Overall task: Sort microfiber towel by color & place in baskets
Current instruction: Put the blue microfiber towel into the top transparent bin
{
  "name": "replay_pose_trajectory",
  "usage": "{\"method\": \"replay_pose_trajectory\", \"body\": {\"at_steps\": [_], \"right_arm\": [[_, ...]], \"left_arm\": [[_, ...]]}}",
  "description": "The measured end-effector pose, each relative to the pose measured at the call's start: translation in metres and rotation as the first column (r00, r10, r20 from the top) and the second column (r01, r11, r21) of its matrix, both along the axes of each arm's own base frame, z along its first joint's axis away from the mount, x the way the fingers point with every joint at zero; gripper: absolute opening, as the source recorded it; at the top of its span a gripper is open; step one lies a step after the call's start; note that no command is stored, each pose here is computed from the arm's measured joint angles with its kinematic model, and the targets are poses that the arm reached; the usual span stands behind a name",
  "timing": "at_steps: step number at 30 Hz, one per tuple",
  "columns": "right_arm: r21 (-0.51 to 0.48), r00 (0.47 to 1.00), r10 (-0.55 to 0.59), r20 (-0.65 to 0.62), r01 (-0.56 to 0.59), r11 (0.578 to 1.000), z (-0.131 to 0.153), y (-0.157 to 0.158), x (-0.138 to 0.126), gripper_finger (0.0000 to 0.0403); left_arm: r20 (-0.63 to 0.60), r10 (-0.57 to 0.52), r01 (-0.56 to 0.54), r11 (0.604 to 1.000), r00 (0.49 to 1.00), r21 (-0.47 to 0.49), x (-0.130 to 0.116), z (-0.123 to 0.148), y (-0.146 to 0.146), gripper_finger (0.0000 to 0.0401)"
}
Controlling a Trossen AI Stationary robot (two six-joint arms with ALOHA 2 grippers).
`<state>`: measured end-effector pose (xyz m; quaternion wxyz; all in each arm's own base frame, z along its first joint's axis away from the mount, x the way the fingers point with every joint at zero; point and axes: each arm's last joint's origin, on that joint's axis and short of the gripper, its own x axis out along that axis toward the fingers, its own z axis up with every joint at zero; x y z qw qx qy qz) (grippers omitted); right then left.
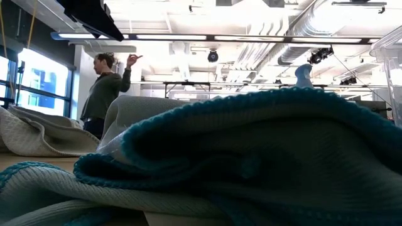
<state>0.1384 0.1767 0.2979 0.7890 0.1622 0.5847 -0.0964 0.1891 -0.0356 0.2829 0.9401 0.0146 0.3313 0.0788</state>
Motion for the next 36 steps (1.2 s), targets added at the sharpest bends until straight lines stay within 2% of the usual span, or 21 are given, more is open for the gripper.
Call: {"method": "replay_pose_trajectory", "body": {"at_steps": [3,6,8,11,13,16,18,23,27,30,36], "right_arm": [[-0.046,0.986,-0.018,0.167,0.026,0.999,0.017,-0.009,-0.002,0.0143],[-0.119,0.955,0.011,0.296,0.025,0.993,0.028,-0.019,-0.003,0.0122],[-0.179,0.931,0.017,0.364,0.051,0.983,0.032,-0.025,-0.001,0.0093],[-0.267,0.893,0.005,0.449,0.129,0.955,0.035,-0.033,0.006,0.0027],[-0.303,0.87,-0.015,0.492,0.187,0.935,0.036,-0.038,0.013,0.001],[-0.28,0.84,-0.082,0.536,0.268,0.922,0.037,-0.044,0.024,0.0017],[-0.277,0.825,-0.094,0.558,0.292,0.916,0.038,-0.047,0.03,0.0007],[-0.336,0.823,-0.03,0.568,0.264,0.904,0.033,-0.052,0.038,0.0002],[-0.303,0.805,-0.026,0.592,0.253,0.919,0.019,-0.057,0.037,0.0001],[-0.245,0.747,-0.014,0.665,0.236,0.94,0.014,-0.06,0.033,0.0001],[-0.152,0.617,0.011,0.787,0.177,0.972,0.001,-0.078,0.017,0.0]], "left_arm": [[0.003,0.0,0.0,1.0,1.0,-0.001,0.0,0.0,0.0,0.0],[0.009,0.0,0.0,1.0,1.0,-0.002,0.001,0.001,0.0,0.0],[0.009,0.0,0.0,1.0,1.0,-0.002,0.001,0.001,0.0,0.0],[0.009,0.0,0.0,1.0,1.0,-0.002,0.001,0.001,0.0,0.0],[0.012,0.0,0.0,1.0,1.0,-0.003,0.001,0.001,0.0,0.0],[0.041,0.018,-0.017,0.999,0.999,-0.032,0.002,0.003,-0.001,0.0],[0.075,0.033,-0.029,0.998,0.997,-0.058,0.004,0.005,-0.001,0.0],[0.136,0.04,-0.029,0.996,0.99,-0.082,0.013,0.008,-0.003,0.0],[0.127,0.053,-0.04,0.994,0.991,-0.105,0.021,0.002,-0.006,0.0],[0.096,0.043,-0.031,0.992,0.994,-0.122,0.028,-0.001,-0.012,0.0],[0.046,0.026,-0.021,0.994,0.999,-0.106,0.052,0.012,-0.028,0.0]]}}
